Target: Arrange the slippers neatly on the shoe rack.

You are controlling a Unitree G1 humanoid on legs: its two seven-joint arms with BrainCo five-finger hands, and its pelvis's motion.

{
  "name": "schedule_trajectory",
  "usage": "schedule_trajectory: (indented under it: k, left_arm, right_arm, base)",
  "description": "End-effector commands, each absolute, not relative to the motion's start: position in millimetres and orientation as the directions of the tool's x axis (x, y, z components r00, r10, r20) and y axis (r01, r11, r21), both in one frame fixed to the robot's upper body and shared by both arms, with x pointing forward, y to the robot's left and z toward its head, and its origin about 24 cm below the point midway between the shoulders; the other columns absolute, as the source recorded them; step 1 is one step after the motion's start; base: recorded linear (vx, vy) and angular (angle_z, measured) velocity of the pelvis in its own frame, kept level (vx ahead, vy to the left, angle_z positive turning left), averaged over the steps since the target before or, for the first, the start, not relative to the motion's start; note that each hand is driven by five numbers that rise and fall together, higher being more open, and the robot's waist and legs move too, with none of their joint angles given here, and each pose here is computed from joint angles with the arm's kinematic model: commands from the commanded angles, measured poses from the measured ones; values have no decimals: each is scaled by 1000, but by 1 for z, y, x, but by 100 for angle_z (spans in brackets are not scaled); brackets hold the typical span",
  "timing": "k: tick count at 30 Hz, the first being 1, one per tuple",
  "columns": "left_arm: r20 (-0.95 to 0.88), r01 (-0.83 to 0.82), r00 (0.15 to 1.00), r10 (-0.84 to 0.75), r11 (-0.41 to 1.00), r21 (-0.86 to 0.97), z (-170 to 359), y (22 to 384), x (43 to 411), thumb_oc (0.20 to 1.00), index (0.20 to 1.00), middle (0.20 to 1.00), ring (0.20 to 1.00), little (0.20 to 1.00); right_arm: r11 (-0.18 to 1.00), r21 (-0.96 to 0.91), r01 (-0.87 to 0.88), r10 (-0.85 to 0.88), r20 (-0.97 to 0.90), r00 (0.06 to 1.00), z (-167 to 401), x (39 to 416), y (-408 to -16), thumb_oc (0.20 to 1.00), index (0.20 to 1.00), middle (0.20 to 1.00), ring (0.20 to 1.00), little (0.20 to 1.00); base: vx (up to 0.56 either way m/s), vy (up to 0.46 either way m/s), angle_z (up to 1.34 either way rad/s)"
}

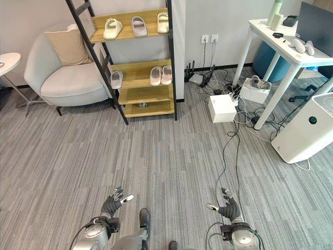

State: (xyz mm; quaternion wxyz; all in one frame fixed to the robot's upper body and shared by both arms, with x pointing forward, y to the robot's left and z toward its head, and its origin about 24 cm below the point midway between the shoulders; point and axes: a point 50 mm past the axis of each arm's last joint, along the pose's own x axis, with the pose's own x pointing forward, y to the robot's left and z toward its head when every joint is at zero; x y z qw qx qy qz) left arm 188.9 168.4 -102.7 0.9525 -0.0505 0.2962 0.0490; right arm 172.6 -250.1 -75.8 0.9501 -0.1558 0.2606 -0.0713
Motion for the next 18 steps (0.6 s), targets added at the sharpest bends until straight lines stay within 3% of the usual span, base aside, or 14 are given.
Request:
schedule_trajectory:
  k: [1, 9, 18]
  left_arm:
    - [-485, -120, 872, 71, 990, -71, -87, 175, 202, 1000, 1000, 1000, 1000, 1000]
    - [-428, -52, 903, 30, 998, -40, -73, 174, 216, 1000, 1000, 1000, 1000, 1000]
    - [-448, -79, 893, 44, 995, -60, -78, 175, 220, 1000, 1000, 1000, 1000, 1000]
  right_arm:
    - [954, -294, 56, -178, -407, 896, -63, 178, -243, 1000, 1000, 1000, 1000, 1000]
    - [959, -278, 51, -151, -352, 924, -53, 191, -234, 1000, 1000, 1000, 1000, 1000]
    - [962, -262, 79, -174, -362, 916, -55, 185, -238, 1000, 1000, 1000, 1000, 1000]
  base:
    - [553, 235, -28]
    - [277, 115, 4]
    - [371, -125, 31]
